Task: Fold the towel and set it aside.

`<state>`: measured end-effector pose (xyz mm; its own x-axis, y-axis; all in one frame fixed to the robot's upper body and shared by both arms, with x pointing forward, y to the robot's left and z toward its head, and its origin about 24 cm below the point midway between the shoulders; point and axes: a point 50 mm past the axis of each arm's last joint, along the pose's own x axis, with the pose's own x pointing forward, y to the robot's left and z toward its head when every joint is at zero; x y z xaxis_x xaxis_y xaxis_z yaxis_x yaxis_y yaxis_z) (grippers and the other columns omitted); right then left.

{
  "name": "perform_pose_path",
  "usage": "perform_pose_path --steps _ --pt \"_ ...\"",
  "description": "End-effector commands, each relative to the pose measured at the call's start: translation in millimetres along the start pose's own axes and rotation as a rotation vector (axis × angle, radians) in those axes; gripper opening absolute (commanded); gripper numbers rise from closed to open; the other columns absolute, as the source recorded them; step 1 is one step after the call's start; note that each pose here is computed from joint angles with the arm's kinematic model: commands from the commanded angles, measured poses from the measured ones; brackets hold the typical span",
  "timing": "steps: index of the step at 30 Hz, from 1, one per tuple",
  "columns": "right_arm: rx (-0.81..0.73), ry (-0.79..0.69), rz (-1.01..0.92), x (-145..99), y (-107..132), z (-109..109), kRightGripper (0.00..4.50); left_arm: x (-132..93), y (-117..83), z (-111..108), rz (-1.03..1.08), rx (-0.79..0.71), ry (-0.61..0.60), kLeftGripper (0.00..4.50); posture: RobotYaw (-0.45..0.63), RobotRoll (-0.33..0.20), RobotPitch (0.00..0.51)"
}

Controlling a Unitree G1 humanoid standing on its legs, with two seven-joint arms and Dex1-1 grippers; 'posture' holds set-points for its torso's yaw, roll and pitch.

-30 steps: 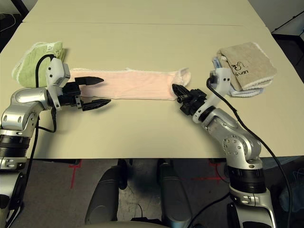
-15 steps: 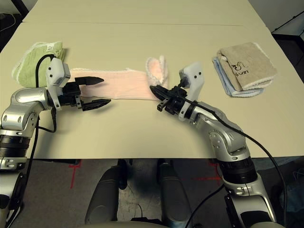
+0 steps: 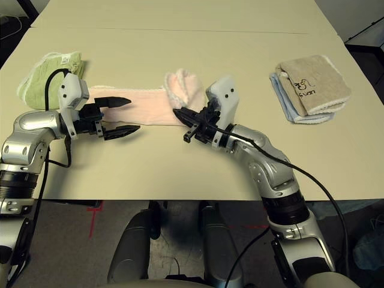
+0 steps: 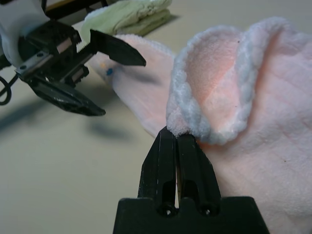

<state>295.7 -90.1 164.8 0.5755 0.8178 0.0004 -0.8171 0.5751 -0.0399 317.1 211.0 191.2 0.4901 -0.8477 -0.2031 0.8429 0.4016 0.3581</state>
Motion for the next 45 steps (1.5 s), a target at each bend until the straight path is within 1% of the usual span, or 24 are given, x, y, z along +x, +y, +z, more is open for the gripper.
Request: perform_pose_path --steps 1,6,7,8,10,13,18,23,28,31,33,35,37,41,45 --pt "-0.020 0.034 0.023 4.2 2.9 -5.7 0.07 -1.0 -4.2 -2.7 -0.011 0.007 0.026 4.50 0.06 0.000 0.226" --pt "-0.021 0.058 0.010 12.5 3.2 -7.2 0.07 -1.0 -4.1 -2.9 -0.010 0.006 0.027 4.50 0.06 0.000 0.223" --pt "-0.019 0.057 0.010 13.7 3.4 -7.0 0.54 -1.0 -4.2 -2.9 -0.009 0.007 0.027 4.50 0.06 0.000 0.223" --pt "-0.019 0.056 0.010 14.4 3.5 -6.8 0.79 -0.9 -4.2 -2.8 -0.009 0.007 0.027 4.50 0.06 0.000 0.223" --pt "-0.018 0.046 0.010 15.8 3.5 -4.9 1.42 -0.5 -4.2 -2.9 -0.008 0.007 0.027 4.50 0.05 0.000 0.221" --pt "-0.018 0.036 0.012 15.5 2.8 -2.7 2.56 0.0 -4.1 -3.0 -0.007 0.006 0.026 4.50 0.05 0.000 0.220" --pt "-0.016 -0.001 0.068 11.7 2.7 4.5 4.44 2.0 -4.0 -3.4 -0.011 0.006 0.024 4.50 0.04 0.000 0.218" --pt "-0.016 -0.041 0.063 -1.2 -6.5 13.3 4.47 3.5 -3.1 -2.9 -0.012 0.009 0.023 4.50 0.03 0.000 0.215" --pt "0.048 -0.092 -0.084 -25.3 -33.1 17.9 4.47 4.4 -1.6 -1.5 -0.010 0.008 0.015 4.50 0.02 0.000 0.211" --pt "0.049 -0.106 -0.168 -41.3 -48.5 18.3 4.47 6.2 0.8 2.1 0.003 -0.003 -0.009 4.50 0.01 0.000 0.209" --pt "0.021 -0.117 -0.211 -49.1 -55.9 18.7 4.47 7.6 3.0 4.5 0.022 -0.010 -0.027 4.50 0.00 0.000 0.210" --pt "-0.040 -0.112 -0.250 -58.5 -64.6 15.7 4.47 9.7 4.4 6.0 0.059 -0.018 -0.052 4.50 0.00 0.000 0.210" --pt "-0.067 -0.117 -0.274 -65.5 -72.5 11.4 4.47 11.8 2.0 4.9 0.077 -0.029 -0.065 4.50 0.00 0.000 0.213" --pt "-0.139 -0.096 -0.227 -70.5 -79.9 2.8 4.47 11.9 -3.4 0.4 0.084 -0.036 -0.061 4.50 0.01 0.000 0.216" --pt "-0.219 -0.045 -0.115 -69.0 -83.4 -5.6 4.47 9.1 -4.0 -2.9 0.131 -0.036 -0.057 4.50 0.03 0.000 0.220"
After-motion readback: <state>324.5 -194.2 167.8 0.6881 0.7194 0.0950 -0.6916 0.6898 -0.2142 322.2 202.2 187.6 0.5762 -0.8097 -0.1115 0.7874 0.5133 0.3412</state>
